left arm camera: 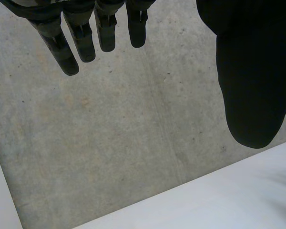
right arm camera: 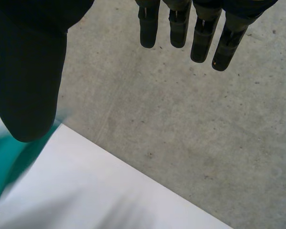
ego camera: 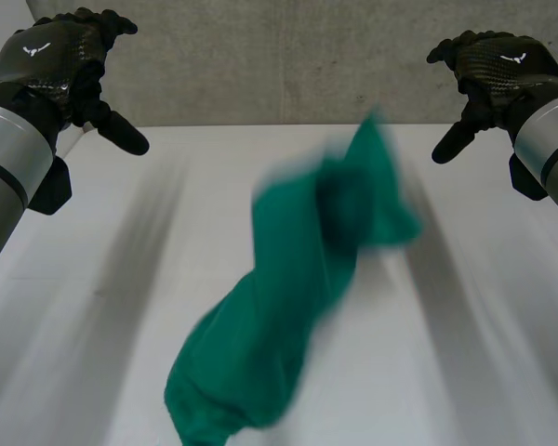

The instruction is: Fold the towel.

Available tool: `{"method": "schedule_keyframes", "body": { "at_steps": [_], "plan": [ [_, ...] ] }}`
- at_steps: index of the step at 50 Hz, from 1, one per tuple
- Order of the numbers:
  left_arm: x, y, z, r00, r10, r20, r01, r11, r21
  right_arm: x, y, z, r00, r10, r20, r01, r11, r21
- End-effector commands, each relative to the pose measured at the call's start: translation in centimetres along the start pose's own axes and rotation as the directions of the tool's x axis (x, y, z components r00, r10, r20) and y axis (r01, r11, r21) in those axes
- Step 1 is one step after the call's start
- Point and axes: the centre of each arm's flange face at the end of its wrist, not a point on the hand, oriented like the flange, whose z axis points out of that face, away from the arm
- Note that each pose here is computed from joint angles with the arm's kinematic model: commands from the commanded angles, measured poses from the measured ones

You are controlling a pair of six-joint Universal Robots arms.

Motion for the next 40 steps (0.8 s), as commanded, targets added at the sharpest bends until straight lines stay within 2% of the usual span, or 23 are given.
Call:
{"method": "schedule_keyframes", "body": {
  "at_steps": [1,8,12,15,17,20,21,22,23,24,25,27,28,29,33,34,35,38,40],
  "plan": [
    [0.0,0.0,-0.1,1.0,0.002,0.0,-0.002,1.0,0.0,-0.5,-0.3,-0.4,0.999,-0.009,0.047,0.008,1.0,0.012],
    [0.0,0.1,-0.1,1.0,0.007,-0.002,-0.007,1.0,-0.003,-0.7,-0.3,-0.4,0.997,-0.025,0.077,0.024,1.0,0.012],
    [0.0,0.6,0.1,1.0,0.013,-0.009,-0.013,1.0,-0.017,-1.1,-0.1,-0.5,0.99,-0.082,0.118,0.082,0.997,0.012],
    [0.2,1.1,0.2,0.999,0.023,-0.023,-0.024,0.999,-0.035,-1.5,0.4,-0.8,0.973,-0.168,0.156,0.171,0.985,-0.007],
    [0.3,1.8,0.4,0.998,0.04,-0.043,-0.042,0.998,-0.056,-1.8,1.5,-1.4,0.949,-0.244,0.198,0.259,0.964,-0.055],
    [0.8,3.6,0.8,0.987,0.113,-0.111,-0.124,0.987,-0.104,-2.4,2.4,-2.1,0.914,-0.316,0.255,0.348,0.933,-0.09],
    [1.0,4.1,0.7,0.982,0.135,-0.133,-0.151,0.982,-0.115,-3.1,3.0,-2.8,0.884,-0.356,0.303,0.401,0.911,-0.099],
    [1.6,5.2,0.5,0.967,0.178,-0.184,-0.204,0.969,-0.136,-3.1,3.0,-2.8,0.884,-0.356,0.303,0.401,0.911,-0.099],
    [1.8,5.7,0.3,0.958,0.198,-0.21,-0.231,0.962,-0.145,-3.5,3.3,-3.1,0.868,-0.373,0.328,0.424,0.901,-0.097],
    [2.0,6.3,0.2,0.948,0.215,-0.233,-0.255,0.954,-0.155,-4.8,3.9,-3.8,0.827,-0.406,0.389,0.469,0.879,-0.079],
    [2.2,7.0,0.0,0.939,0.23,-0.256,-0.278,0.946,-0.168,-4.8,3.9,-3.8,0.826,-0.407,0.39,0.47,0.879,-0.079],
    [2.9,9.3,-0.6,0.906,0.263,-0.333,-0.342,0.918,-0.203,-7.4,5.8,-5.6,0.736,-0.435,0.519,0.531,0.846,-0.044],
    [3.2,9.9,-0.8,0.894,0.271,-0.357,-0.36,0.909,-0.211,-7.8,6.3,-6.0,0.717,-0.437,0.542,0.541,0.84,-0.039],
    [3.2,9.9,-0.8,0.894,0.271,-0.357,-0.36,0.909,-0.211,-7.8,6.3,-6.0,0.717,-0.437,0.543,0.541,0.84,-0.039],
    [5.7,13.7,-3.9,0.804,0.297,-0.515,-0.479,0.837,-0.265,-9.0,8.7,-7.9,0.641,-0.412,0.648,0.564,0.825,-0.033],
    [5.7,13.7,-3.9,0.804,0.297,-0.515,-0.479,0.837,-0.265,-9.1,9.1,-8.1,0.632,-0.405,0.661,0.565,0.824,-0.035],
    [5.9,14.2,-4.5,0.79,0.299,-0.535,-0.497,0.824,-0.273,-9.4,9.8,-8.5,0.616,-0.39,0.684,0.565,0.824,-0.039],
    [6.2,16.5,-6.3,0.735,0.308,-0.604,-0.574,0.757,-0.313,-9.8,11.0,-8.8,0.599,-0.353,0.719,0.561,0.825,-0.062],
    [6.2,16.9,-6.5,0.726,0.313,-0.612,-0.588,0.744,-0.318,-10.0,12.0,-9.0,0.59,-0.327,0.738,0.563,0.822,-0.086]
  ]
}}
